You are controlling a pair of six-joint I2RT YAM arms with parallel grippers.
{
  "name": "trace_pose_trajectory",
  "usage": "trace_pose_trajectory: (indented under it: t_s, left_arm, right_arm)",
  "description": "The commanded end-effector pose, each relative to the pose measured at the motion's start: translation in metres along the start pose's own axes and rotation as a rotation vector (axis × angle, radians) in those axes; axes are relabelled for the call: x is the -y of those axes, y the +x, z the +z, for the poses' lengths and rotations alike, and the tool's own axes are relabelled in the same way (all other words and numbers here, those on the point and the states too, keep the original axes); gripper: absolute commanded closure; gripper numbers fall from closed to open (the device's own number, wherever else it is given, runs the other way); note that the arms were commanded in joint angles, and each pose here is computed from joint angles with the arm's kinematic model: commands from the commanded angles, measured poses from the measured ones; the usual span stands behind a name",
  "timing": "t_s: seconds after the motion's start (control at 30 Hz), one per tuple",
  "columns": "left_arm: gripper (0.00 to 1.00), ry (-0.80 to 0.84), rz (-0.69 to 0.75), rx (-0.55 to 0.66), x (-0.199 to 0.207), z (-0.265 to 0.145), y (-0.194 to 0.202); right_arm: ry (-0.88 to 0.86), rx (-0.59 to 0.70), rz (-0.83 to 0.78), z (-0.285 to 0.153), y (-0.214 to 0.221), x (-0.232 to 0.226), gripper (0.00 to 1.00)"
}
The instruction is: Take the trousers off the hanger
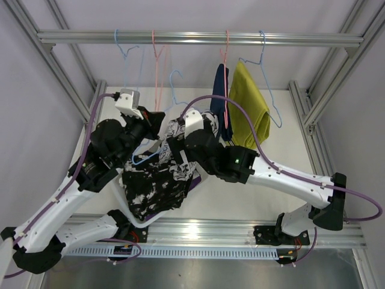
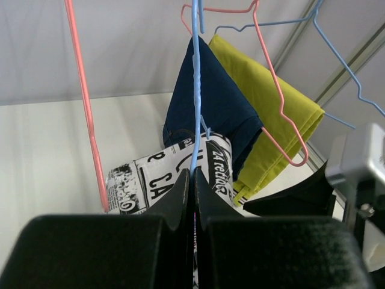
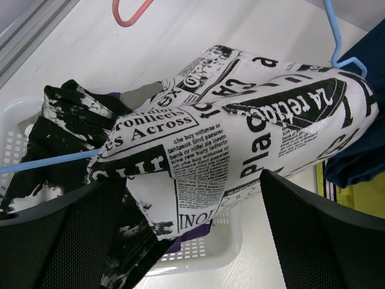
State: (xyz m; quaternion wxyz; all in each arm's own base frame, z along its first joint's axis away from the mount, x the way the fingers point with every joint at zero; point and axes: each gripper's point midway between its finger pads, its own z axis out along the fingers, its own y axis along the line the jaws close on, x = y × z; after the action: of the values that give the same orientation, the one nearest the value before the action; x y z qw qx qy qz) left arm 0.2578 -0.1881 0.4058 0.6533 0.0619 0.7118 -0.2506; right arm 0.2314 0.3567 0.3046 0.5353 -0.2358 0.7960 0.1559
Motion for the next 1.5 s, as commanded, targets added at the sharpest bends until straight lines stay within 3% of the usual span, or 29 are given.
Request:
trace_pose_trajectory:
  t_s: [0.0,0.17,0.43,0.8,1.47]
  left_arm:
    - [1.0,0.01,-0.008,0.088,0.002,-0.005,-0.022]
    - [1.0,0.016,-0.008,0.094,0.003,-0.006,-0.023]
    - [1.0,0.019,-0.012,0.097,0.003,-0.008,-0.023]
    - [1.0,0.027,-0.014,0.111,0.003,-0.012,-0.028]
    - [1.0,0.035,-0.013,0.127,0.003,-0.017,-0.032]
  right_arm:
    - [0.01,0.062,0.033,-0.007,-0.023,-0.011,0.03]
    - [0.091,0.061,0.047,-0.024,-0.01,-0.003,0.03]
    - [0.074,0.041,0.001,-0.041,0.01,-0.023,0.0]
    - [0.269,-0.023,-0.088,-0.005,0.061,-0.002,0.01]
    - [0.394,0.028,-0.072,0.042,0.063,0.038,0.0]
